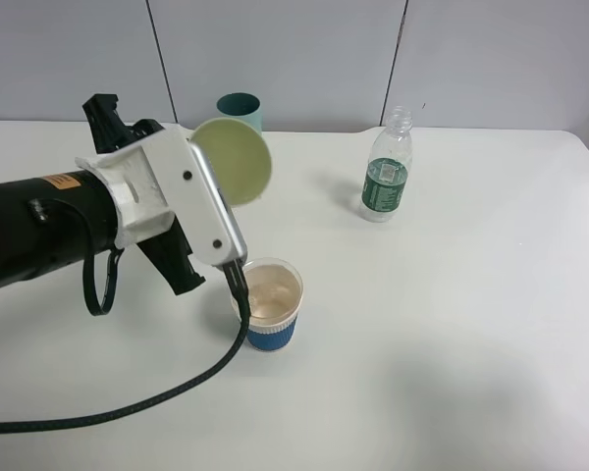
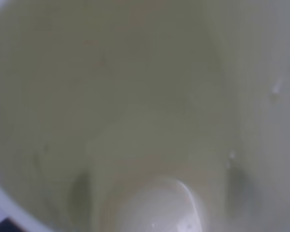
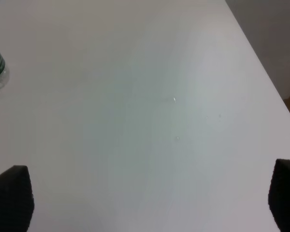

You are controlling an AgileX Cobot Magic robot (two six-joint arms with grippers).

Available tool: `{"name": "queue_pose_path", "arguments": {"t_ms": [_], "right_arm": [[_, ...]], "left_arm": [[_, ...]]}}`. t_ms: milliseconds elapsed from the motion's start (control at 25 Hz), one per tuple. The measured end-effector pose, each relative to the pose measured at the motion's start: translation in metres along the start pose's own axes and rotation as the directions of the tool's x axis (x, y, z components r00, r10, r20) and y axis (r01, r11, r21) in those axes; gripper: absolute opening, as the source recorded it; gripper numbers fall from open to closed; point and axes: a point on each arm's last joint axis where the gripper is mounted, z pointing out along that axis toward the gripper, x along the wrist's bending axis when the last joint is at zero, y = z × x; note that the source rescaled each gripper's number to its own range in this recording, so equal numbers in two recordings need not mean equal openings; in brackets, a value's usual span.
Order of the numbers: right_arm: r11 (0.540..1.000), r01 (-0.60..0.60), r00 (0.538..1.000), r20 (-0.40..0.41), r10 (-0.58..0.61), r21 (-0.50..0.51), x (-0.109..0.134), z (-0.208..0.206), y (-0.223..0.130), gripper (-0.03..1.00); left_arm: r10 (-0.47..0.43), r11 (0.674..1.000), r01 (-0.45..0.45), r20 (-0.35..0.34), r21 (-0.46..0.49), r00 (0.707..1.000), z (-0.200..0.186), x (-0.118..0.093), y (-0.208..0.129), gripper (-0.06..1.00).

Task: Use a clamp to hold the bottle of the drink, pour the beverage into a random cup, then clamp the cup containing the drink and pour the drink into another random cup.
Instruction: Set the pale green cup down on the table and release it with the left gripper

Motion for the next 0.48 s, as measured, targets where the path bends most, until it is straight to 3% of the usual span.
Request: {"name": "queue_pose_path", "arguments": {"t_ms": [120, 240, 400, 480], "right_arm": [[1.0, 0.0, 1.0, 0.0, 0.0, 0.0, 0.0, 0.0, 0.0, 0.97], [1.0, 0.0, 1.0, 0.0, 0.0, 0.0, 0.0, 0.0, 0.0, 0.97], [1.0, 0.0, 1.0, 0.0, 0.0, 0.0, 0.0, 0.0, 0.0, 0.97], [1.0, 0.0, 1.0, 0.0, 0.0, 0.0, 0.0, 0.0, 0.0, 0.97]], "left_arm": [[-0.155, 0.988, 0.155, 0.014, -0.008, 0.988, 0.004, 0.017, -0.011, 0.0], [-0.307, 0.951, 0.308, 0.015, -0.021, 0.952, 0.007, 0.033, -0.022, 0.0], [-0.487, 0.873, 0.486, 0.0, -0.041, 0.873, 0.01, 0.055, -0.039, 0.0], [-0.586, 0.81, 0.584, -0.013, -0.052, 0.81, 0.01, 0.066, -0.048, 0.0]]}}
